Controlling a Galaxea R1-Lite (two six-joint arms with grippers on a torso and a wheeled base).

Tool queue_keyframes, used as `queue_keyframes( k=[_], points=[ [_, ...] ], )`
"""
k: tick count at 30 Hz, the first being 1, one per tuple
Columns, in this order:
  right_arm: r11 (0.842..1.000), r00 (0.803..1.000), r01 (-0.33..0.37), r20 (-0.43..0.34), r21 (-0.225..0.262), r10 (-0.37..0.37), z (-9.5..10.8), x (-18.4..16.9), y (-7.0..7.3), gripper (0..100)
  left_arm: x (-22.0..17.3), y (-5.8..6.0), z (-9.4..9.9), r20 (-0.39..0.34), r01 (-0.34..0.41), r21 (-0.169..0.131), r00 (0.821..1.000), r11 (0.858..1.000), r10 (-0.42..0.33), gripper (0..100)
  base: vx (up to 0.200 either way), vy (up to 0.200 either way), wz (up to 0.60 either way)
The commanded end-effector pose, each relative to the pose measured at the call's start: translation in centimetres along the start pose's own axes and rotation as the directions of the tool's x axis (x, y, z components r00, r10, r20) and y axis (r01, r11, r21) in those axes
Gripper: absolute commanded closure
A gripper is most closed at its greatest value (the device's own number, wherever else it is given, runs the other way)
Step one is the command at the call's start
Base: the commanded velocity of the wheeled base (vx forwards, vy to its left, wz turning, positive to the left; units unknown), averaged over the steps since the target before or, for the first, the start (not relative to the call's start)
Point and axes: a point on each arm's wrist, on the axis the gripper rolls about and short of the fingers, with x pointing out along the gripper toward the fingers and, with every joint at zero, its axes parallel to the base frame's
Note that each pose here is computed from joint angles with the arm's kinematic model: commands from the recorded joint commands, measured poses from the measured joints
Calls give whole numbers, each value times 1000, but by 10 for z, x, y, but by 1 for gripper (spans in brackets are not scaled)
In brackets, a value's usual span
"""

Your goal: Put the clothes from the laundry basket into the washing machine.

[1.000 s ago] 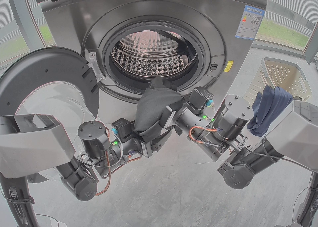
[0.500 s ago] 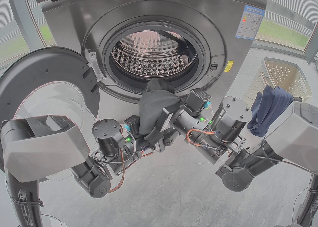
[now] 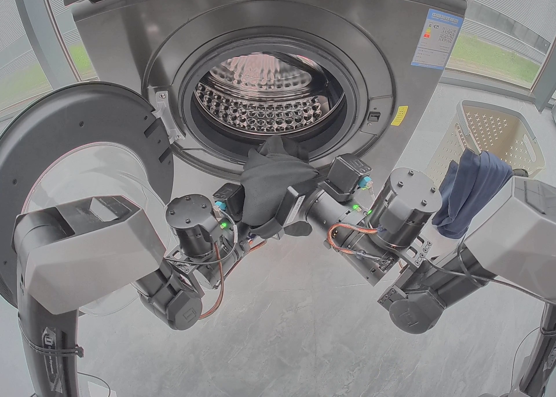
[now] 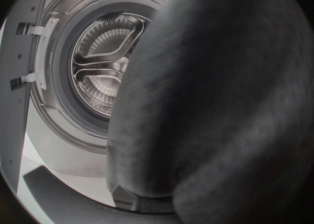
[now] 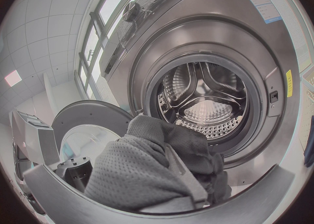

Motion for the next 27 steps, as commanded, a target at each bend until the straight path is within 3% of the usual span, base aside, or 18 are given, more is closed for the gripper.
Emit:
queue_keyframes(
  k=[1,4,7,15,21,22,26,27],
  points=[
    [999,999,35,4,-10,-35,2,0,-13,100,-4,5,24,56,-16,1,998,1000,16,100,0,0,0],
    [997,997,77,-19,-25,-78,0,-3,-27,100,-10,4,46,99,-16,-2,995,1000,16,100,0,0,0],
    [995,994,95,-50,-35,-97,-6,-7,-33,100,-19,2,65,132,-11,-13,991,1000,12,100,0,0,0],
    [994,992,94,-78,-49,-98,-14,-13,-33,100,-44,-9,103,198,7,-31,980,999,-1,100,0,0,0],
    [996,994,73,-75,-43,-76,-13,-14,-26,100,-55,-16,110,201,27,-63,980,998,-14,100,0,0,0],
    [997,995,68,-71,-41,-71,-11,-14,-24,0,-57,-17,109,194,28,-65,981,998,-14,100,0,0,0],
    [998,995,50,-89,-43,-54,-9,-26,-21,0,-63,-16,111,189,27,-74,982,997,-12,100,0,0,0],
    [998,990,39,-135,-54,-46,-12,-39,-22,0,-68,-16,113,189,24,-81,982,996,-8,100,0,0,0]
  ],
)
